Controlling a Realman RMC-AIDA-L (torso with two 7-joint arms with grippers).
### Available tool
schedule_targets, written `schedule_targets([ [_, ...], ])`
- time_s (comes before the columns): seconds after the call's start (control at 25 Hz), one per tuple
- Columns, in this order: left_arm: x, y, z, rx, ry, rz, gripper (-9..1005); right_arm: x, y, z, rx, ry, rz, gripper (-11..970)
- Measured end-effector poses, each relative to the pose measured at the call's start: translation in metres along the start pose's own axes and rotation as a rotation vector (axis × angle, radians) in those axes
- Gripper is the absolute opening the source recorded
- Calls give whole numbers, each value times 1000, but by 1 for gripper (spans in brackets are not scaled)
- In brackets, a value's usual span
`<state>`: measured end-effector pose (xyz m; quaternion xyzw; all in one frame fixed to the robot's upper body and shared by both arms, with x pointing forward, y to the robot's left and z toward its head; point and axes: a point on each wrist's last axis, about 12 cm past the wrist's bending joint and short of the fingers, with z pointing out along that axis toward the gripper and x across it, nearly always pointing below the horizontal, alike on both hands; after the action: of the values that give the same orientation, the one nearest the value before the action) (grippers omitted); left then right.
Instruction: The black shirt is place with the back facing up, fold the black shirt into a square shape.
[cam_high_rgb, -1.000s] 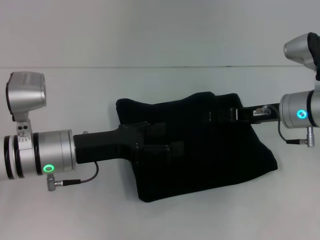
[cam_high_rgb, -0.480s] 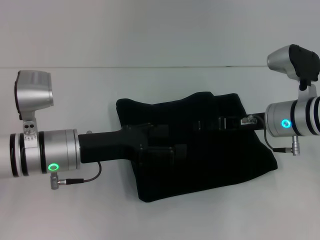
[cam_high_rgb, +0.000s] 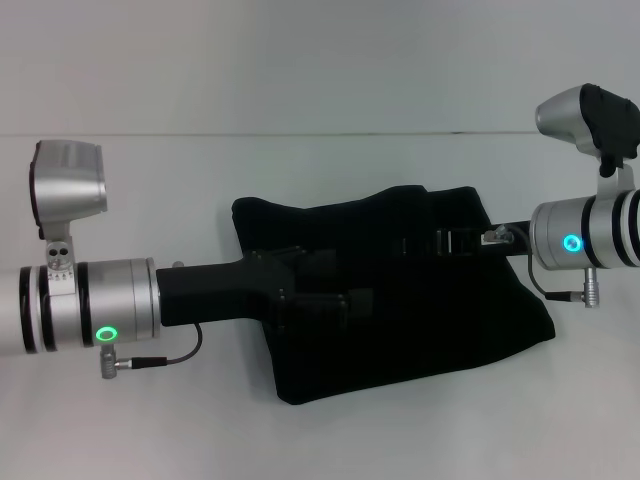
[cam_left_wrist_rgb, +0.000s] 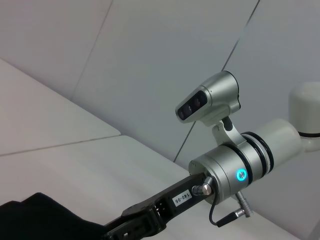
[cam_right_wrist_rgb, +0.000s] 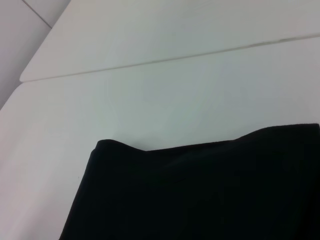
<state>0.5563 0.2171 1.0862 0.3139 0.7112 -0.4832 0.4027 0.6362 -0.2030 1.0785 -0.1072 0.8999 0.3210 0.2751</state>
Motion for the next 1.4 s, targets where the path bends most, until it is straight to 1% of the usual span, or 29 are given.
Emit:
schedule_targets([
  [0.2,0,1,0,-8,1,-3,931,-1,1,0,-6,-2,-15,694],
  [0.32,1,2,0,-18,5,-11,931,-1,1,-1,-11,-4,-26,462],
  [0.52,1,2,1,-17,12,-18,929,-2,2,-1,-19,-15,-35,207],
  [0.76,0,2,2,-18,12,-21,928,-4,3,-4,-47,-37,-42,65],
  [0.92,0,3,2,-18,12,-23,926,-7,0,-10,-72,-63,-39,65],
  [1.2,-3,3,2,-19,11,-23,925,-12,-1,-27,-109,-108,-66,64],
  [1.4,-4,3,2,-19,7,-23,923,-12,0,-41,-167,-144,-78,64],
])
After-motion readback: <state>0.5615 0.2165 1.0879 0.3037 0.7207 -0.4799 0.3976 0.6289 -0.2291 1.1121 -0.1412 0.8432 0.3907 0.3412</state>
